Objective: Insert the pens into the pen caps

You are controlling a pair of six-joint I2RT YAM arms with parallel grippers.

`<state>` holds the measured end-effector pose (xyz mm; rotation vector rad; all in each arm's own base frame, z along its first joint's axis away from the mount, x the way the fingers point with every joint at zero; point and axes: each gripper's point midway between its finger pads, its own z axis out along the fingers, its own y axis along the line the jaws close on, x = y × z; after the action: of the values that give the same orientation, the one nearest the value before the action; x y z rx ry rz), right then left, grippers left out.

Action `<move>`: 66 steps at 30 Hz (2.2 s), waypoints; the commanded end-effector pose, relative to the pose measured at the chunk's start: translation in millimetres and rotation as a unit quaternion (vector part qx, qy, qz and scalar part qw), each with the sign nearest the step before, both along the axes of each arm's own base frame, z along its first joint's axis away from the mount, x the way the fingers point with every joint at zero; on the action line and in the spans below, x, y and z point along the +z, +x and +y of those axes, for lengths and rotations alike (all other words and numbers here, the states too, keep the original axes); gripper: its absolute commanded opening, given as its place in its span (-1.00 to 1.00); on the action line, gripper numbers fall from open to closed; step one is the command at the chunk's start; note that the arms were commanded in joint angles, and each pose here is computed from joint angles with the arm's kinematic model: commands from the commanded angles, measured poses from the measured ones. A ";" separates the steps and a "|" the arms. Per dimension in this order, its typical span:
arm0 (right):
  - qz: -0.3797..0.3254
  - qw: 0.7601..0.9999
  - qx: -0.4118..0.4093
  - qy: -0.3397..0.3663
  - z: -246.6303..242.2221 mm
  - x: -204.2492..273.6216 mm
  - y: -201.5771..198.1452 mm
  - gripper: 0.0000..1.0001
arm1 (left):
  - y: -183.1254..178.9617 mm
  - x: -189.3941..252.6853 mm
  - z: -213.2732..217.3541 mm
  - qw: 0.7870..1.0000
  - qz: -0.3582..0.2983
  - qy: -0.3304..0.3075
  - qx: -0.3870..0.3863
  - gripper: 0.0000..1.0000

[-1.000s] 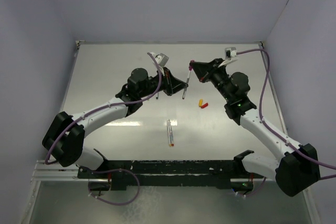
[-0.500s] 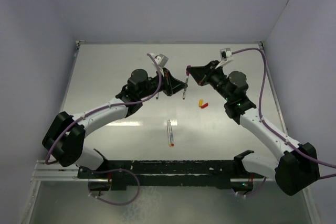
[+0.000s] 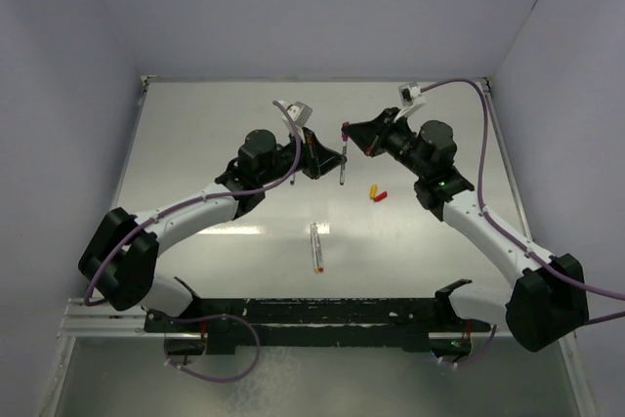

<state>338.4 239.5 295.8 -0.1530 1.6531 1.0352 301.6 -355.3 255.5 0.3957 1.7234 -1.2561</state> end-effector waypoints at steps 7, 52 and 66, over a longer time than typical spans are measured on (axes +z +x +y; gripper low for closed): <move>0.095 0.988 0.084 -0.084 17.1 -62.8 -24.7 -1.00 | 20.8 132.8 29.8 0.974 -0.166 -0.123 0.093 -1.00; -0.076 0.995 -0.006 -0.071 11.2 53.5 21.3 -0.24 | 28.3 29.6 35.0 0.998 -0.025 0.000 0.063 -1.00; -0.081 0.981 -0.141 -0.106 -43.3 68.0 22.2 -0.03 | 84.3 -116.1 61.1 0.939 0.130 0.272 0.163 -1.00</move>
<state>358.5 215.5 367.1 -0.1904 1.5542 0.7224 365.7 -310.7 160.6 0.2550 2.1623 -0.8122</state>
